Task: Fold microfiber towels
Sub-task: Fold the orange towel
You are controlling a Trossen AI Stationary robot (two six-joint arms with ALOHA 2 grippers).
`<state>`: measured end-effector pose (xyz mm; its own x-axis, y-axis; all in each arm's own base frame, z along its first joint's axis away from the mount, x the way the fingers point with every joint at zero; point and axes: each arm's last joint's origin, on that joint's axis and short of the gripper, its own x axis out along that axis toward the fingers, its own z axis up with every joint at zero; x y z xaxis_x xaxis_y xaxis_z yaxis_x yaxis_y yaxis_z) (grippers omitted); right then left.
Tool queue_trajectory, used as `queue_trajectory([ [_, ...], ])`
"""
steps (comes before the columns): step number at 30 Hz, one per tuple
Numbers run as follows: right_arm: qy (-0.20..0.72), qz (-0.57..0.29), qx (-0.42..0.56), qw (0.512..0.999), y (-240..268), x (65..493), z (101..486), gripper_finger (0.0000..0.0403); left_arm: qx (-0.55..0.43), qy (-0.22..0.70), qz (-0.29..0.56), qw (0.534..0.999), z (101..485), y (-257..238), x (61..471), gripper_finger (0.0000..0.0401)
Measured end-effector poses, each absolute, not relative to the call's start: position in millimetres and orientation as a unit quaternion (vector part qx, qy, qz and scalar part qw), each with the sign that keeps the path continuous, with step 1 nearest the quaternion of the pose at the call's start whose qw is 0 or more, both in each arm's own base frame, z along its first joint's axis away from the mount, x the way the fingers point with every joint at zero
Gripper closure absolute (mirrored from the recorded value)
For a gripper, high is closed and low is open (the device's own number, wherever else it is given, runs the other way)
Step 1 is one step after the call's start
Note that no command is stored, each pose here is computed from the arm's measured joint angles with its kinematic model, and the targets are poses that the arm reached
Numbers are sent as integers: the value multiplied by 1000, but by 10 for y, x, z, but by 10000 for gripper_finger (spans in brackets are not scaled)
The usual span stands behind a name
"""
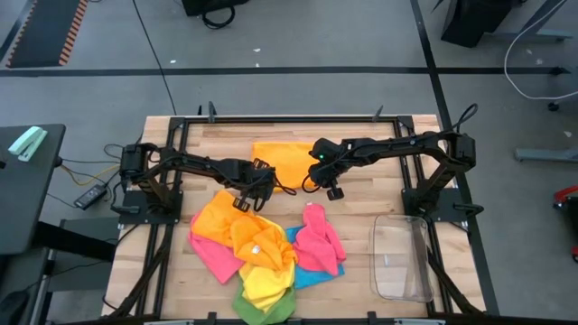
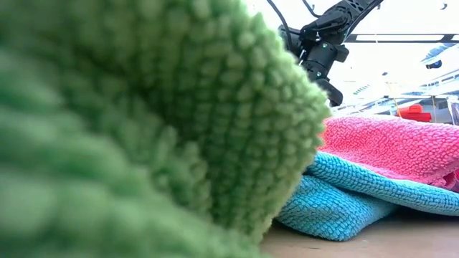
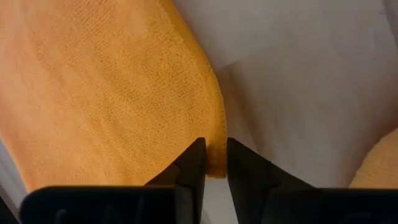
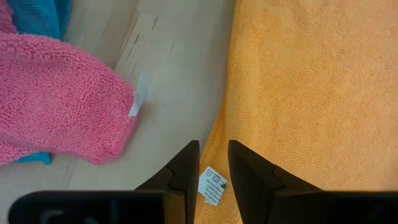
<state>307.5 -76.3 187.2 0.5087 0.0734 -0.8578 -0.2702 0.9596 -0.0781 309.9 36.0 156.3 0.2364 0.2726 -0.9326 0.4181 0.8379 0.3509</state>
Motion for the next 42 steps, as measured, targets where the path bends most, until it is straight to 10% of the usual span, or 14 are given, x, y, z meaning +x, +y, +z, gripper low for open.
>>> queue_trajectory([
  [6, 484, 112, -109, 861, -679, 3095, 1873, 308, 252, 630, -6, 735, 1563, 369, 3072, 391],
  [19, 500, 72, -175, 845, -616, 3118, 1871, 234, 207, 638, 47, 741, 1565, 368, 3049, 393],
  [42, 571, 90, -196, 792, -666, 3098, 1588, 235, 230, 662, 100, 707, 1570, 420, 2982, 362],
])
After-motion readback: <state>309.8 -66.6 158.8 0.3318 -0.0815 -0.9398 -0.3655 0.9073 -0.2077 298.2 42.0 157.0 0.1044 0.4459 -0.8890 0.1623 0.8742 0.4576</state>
